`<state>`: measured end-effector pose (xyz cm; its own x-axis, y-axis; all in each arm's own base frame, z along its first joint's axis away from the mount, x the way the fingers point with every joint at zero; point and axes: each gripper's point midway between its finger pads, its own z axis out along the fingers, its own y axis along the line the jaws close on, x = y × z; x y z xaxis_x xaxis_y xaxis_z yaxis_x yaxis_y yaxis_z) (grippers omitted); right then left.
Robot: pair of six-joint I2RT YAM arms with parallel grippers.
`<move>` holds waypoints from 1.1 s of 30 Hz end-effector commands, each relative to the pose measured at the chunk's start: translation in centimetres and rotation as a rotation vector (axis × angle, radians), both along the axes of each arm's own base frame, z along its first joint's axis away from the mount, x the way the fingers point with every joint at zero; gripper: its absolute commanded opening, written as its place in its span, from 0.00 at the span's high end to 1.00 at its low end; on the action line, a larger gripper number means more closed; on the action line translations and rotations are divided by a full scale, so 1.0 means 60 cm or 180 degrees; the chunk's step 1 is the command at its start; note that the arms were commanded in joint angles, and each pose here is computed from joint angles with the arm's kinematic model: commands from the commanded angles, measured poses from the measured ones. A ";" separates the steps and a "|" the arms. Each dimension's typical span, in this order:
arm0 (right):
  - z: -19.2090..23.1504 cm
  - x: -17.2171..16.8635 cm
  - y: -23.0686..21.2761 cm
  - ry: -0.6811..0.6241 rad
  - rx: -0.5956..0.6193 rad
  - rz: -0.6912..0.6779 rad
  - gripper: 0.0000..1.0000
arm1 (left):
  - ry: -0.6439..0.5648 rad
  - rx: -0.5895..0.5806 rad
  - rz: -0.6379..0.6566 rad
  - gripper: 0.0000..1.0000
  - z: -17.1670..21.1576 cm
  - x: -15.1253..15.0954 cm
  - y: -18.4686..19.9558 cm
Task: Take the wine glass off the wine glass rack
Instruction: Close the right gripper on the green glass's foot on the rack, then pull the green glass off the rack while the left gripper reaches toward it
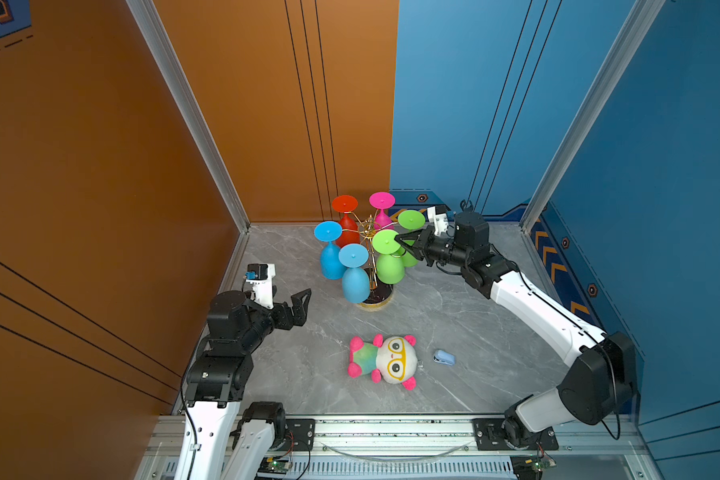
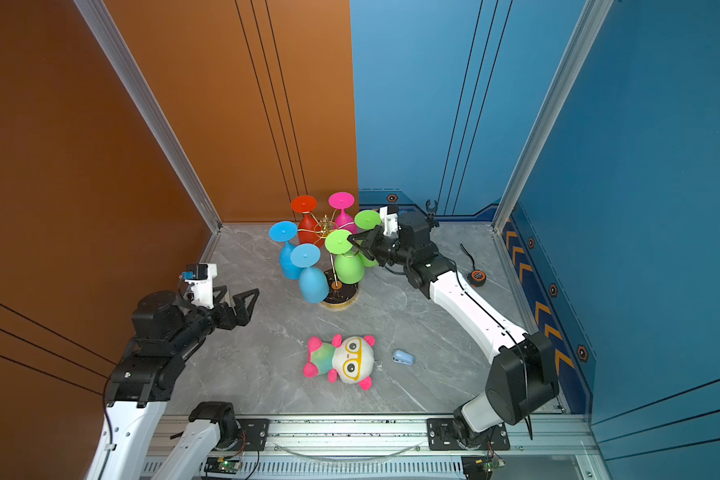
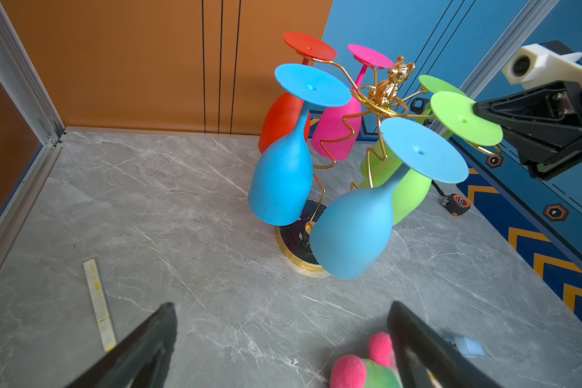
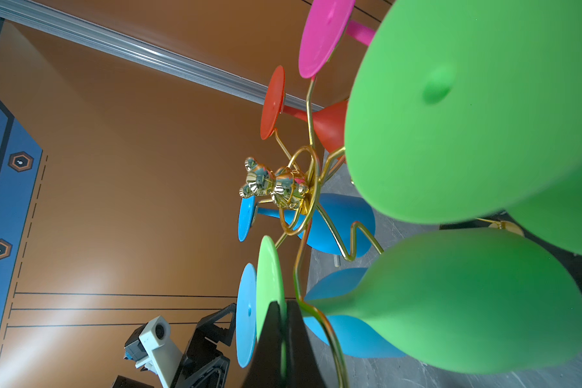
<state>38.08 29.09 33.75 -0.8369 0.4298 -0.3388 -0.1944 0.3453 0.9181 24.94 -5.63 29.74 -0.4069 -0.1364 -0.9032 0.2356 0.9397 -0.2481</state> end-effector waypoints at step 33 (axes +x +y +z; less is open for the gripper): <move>0.016 -0.140 -0.027 -0.0621 -0.0854 0.0663 1.00 | -0.0008 -0.0786 -0.1191 0.01 0.076 -0.068 -0.106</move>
